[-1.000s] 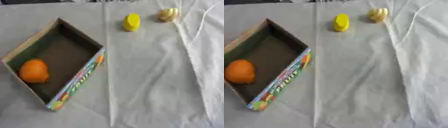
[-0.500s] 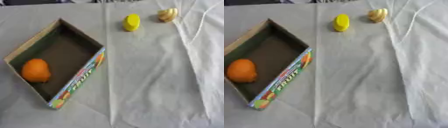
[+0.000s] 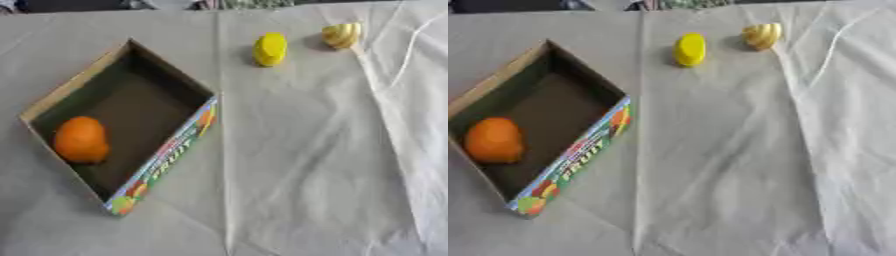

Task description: Pick up objects on the table and place them in the box.

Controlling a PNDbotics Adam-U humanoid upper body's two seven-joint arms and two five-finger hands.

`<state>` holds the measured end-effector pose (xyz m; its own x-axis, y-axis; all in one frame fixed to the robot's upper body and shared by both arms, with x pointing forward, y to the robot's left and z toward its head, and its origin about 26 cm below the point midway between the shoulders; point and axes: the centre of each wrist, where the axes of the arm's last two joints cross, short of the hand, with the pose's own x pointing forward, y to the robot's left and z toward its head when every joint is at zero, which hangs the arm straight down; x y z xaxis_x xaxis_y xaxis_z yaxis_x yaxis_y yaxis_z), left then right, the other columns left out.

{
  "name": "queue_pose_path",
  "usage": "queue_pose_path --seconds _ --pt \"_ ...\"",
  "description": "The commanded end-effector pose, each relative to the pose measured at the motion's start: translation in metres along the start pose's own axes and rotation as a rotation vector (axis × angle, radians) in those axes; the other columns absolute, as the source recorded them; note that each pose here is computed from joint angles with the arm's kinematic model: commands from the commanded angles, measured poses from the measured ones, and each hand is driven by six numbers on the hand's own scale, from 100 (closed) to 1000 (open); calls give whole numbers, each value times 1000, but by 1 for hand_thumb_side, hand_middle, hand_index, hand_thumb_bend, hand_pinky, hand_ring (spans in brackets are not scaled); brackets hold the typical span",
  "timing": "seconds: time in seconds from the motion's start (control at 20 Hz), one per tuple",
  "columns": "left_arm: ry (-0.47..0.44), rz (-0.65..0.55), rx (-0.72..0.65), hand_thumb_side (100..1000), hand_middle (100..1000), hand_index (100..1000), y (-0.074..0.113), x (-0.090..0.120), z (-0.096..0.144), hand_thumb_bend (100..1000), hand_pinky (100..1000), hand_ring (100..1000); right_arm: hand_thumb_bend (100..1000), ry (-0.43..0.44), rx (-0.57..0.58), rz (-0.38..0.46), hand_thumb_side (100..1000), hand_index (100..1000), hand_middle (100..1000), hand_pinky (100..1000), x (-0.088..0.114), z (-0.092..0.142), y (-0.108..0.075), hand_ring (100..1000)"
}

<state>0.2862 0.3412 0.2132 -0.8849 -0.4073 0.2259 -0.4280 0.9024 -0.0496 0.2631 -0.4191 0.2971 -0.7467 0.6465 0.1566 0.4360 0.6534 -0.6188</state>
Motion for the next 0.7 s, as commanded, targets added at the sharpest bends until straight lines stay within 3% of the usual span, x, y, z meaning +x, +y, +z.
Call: queue_pose_path --seconds 0.05,0.25,0.35,0.5,0.7 --pt "-24 8 -25 374 749 873 0 4 -7 169 812 789 100 137 38 68 455 862 716 878 -27 -20 -38 1000" --pt "-20 30 -41 375 749 873 -3 4 -8 168 811 789 100 276 118 129 445 897 767 890 -71 -17 -78 1000" --pt "-20 43 -51 375 750 873 -5 4 -8 166 811 789 100 308 169 157 443 918 787 896 -87 -13 -88 1000" --pt "-20 56 -61 379 749 873 -7 5 -9 161 811 789 100 322 246 187 372 940 810 901 -103 -12 -91 1000" --pt "-19 70 -70 385 749 872 -9 5 -9 154 811 789 100 291 361 236 331 954 827 903 -114 -18 -79 1000"
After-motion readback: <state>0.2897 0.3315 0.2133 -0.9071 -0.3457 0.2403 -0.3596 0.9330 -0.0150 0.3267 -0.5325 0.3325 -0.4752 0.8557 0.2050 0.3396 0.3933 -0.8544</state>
